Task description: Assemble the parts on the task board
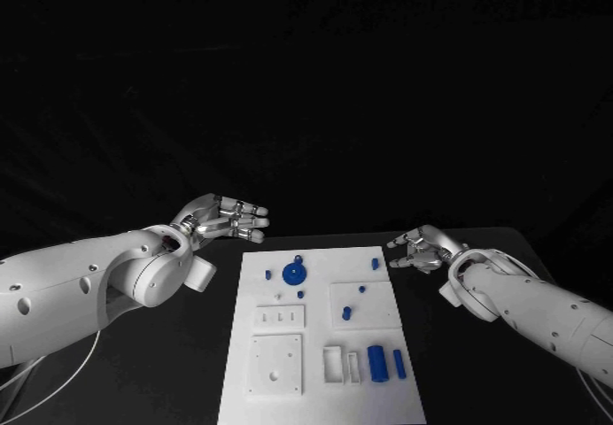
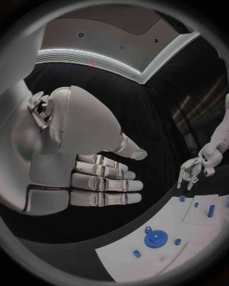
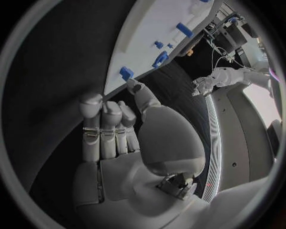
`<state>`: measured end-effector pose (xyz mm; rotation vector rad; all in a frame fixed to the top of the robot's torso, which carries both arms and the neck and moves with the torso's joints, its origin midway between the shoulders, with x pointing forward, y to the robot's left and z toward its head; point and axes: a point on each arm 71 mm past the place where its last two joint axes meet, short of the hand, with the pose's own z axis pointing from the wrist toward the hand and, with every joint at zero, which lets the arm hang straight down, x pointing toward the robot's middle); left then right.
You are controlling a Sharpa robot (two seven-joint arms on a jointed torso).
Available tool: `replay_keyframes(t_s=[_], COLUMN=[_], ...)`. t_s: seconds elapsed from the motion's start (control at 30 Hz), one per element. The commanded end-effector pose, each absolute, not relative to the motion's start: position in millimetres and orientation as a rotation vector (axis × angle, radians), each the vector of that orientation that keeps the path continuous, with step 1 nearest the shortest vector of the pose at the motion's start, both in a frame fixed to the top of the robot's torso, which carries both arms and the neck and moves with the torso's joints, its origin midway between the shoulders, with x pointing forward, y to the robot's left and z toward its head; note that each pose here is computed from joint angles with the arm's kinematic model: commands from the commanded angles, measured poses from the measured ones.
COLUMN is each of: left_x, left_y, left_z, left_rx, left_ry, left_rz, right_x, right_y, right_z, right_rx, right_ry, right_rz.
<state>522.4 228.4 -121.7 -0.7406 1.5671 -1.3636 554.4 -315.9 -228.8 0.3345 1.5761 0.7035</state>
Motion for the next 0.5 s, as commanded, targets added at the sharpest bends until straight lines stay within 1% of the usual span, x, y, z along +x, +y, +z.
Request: replay_keyframes(t_s=[0.03, 0.5], left_x=[521.5, 521.3], left_y=[224.9, 223.7], left_z=[-121.6, -122.4], left_rx=[-0.713, -0.715], left_ry=[1.576, 1.584], left_rz=[-1.39, -1.389], right_x=[555, 556], right_y=[-316, -306], right_z=[-234, -246], right_rx=[0.348, 0.353], right_ry=[1.573, 1.608], right_rz=[0.713, 0.715])
